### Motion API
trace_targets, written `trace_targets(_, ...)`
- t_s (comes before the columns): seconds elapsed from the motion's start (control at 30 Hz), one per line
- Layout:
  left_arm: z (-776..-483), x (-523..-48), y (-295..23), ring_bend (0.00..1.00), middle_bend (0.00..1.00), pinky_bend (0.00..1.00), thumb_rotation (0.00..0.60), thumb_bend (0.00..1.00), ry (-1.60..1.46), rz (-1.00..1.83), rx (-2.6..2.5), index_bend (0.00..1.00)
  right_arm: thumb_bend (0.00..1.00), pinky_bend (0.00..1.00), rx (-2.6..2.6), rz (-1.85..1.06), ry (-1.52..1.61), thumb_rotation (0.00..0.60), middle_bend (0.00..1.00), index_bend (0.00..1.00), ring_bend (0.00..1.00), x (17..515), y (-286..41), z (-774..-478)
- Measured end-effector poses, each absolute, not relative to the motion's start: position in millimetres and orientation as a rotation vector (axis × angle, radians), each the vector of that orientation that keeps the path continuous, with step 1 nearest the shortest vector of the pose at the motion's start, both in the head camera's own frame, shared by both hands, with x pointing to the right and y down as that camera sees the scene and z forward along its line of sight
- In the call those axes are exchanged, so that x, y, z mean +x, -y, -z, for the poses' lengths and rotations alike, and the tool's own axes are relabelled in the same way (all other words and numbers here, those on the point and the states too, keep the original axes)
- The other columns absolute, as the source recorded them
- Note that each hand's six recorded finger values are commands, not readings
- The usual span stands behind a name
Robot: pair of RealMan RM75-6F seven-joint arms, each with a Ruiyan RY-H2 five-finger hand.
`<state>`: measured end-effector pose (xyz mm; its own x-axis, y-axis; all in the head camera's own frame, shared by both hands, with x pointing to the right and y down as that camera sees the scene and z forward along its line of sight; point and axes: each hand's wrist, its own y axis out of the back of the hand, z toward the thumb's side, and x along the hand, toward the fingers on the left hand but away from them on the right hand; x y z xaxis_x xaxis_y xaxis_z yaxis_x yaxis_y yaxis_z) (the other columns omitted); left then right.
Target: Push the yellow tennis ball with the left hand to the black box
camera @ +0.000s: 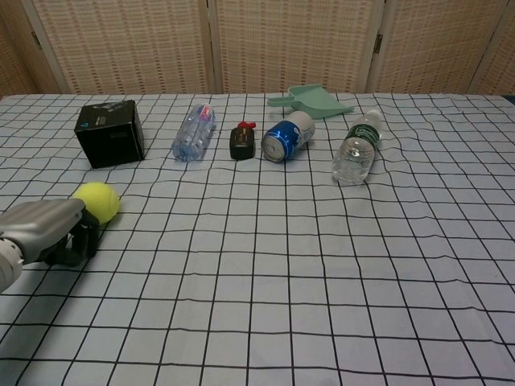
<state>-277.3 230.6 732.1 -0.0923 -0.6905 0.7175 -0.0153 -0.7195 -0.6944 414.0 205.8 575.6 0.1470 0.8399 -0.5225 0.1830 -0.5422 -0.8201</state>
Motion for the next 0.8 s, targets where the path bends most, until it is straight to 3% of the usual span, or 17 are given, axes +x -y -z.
trace_targets(0.4,-751,-286,-221,0.63,0.63,0.91,0.600,0.81,-0.696,1.915,-1.662,0.54,0.21,0.17,-1.842,-1.433,0.968,0.600,0.00,0.04,0.00,414,-207,-577)
trace_targets(0.8,-749,-288,-204,0.63,0.63,0.91,0.600,0.81,-0.710,1.927,-1.649,0.54,0.21,0.17,-1.843,-1.437,0.967,0.600,0.00,0.04,0.00,414,-207,-578)
